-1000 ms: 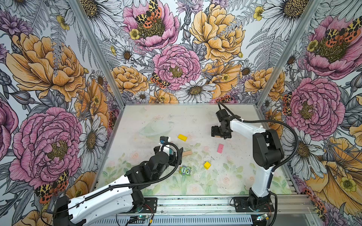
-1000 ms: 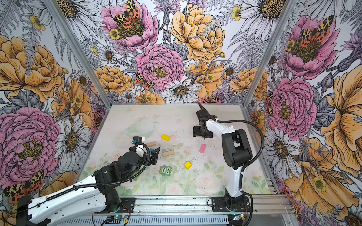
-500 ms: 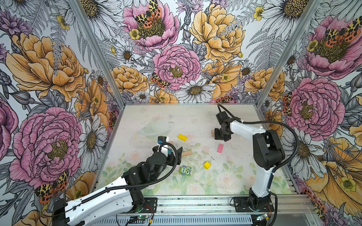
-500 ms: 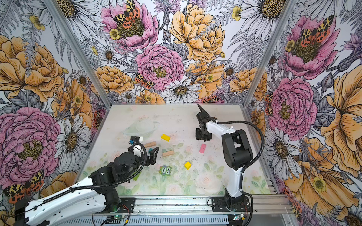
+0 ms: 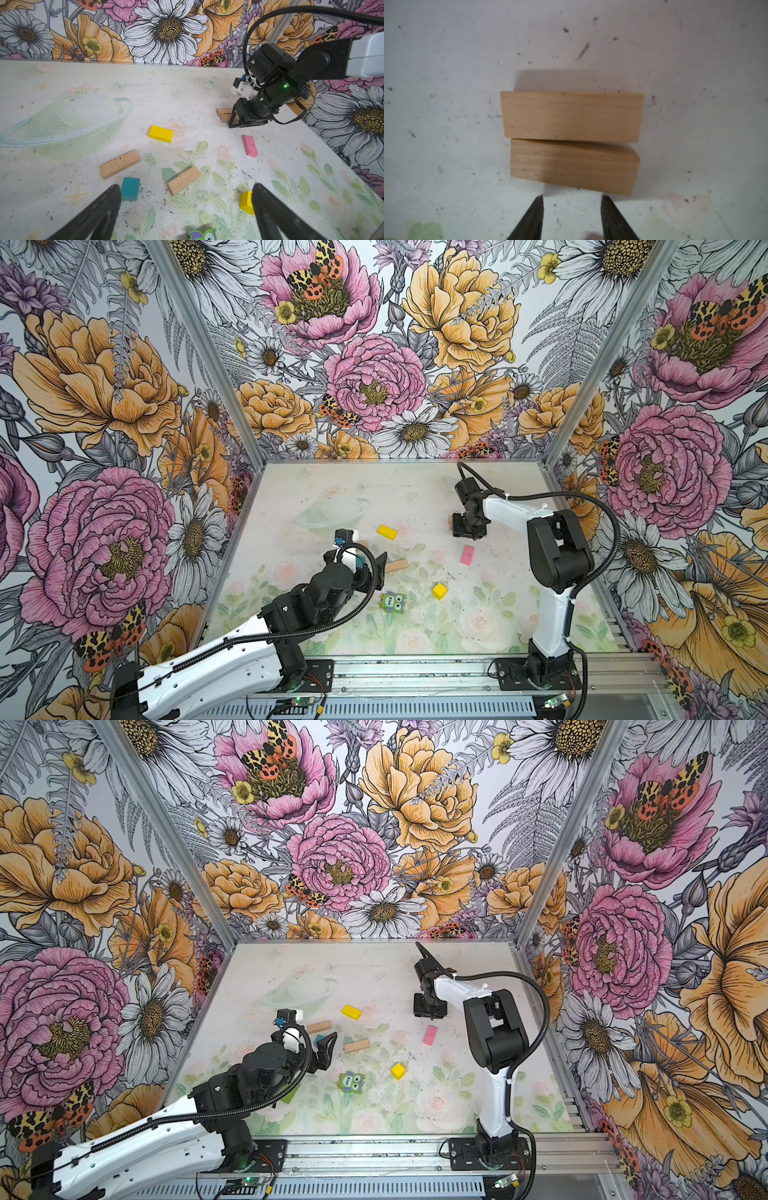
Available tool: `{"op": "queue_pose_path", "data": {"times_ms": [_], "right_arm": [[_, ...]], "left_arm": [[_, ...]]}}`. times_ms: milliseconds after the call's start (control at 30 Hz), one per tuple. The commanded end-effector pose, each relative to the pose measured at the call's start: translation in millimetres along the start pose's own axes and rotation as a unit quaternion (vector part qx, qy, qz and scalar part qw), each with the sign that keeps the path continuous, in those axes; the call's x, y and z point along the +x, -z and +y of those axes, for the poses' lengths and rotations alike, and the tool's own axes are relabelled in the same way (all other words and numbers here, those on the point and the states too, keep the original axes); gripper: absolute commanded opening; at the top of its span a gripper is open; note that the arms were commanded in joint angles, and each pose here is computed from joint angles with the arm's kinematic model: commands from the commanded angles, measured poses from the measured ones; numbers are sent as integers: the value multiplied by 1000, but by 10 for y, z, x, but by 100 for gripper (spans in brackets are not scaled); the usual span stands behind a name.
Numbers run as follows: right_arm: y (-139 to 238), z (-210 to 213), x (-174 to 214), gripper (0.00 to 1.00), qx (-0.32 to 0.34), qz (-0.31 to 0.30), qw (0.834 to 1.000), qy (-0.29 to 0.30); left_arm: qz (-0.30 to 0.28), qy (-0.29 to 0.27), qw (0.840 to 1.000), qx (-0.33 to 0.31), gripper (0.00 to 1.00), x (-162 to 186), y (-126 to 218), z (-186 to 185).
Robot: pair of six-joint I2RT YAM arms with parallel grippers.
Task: Build the wood block tower
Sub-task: 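Open the right gripper and lift it off the two-block stack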
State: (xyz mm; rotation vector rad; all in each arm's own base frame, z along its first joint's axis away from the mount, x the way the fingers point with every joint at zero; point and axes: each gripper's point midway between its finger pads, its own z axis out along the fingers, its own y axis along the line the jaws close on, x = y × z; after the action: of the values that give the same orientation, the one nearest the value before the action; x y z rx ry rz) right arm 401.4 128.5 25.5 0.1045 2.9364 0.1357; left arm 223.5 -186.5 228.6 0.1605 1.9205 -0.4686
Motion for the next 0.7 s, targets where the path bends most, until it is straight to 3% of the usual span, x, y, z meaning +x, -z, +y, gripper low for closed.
{"op": "queue_pose_path", "data": {"times_ms": [0,667], "right_arm": [[-35,21,-139,47,-1,-12,1000,4],[-17,92,-194,50,-22,-7,1000,1]], "left_arm": [[-14,-4,1000,3,99,-137,29,-28],[-4,-13,1000,-4,99,-98,-42,-17]]}}
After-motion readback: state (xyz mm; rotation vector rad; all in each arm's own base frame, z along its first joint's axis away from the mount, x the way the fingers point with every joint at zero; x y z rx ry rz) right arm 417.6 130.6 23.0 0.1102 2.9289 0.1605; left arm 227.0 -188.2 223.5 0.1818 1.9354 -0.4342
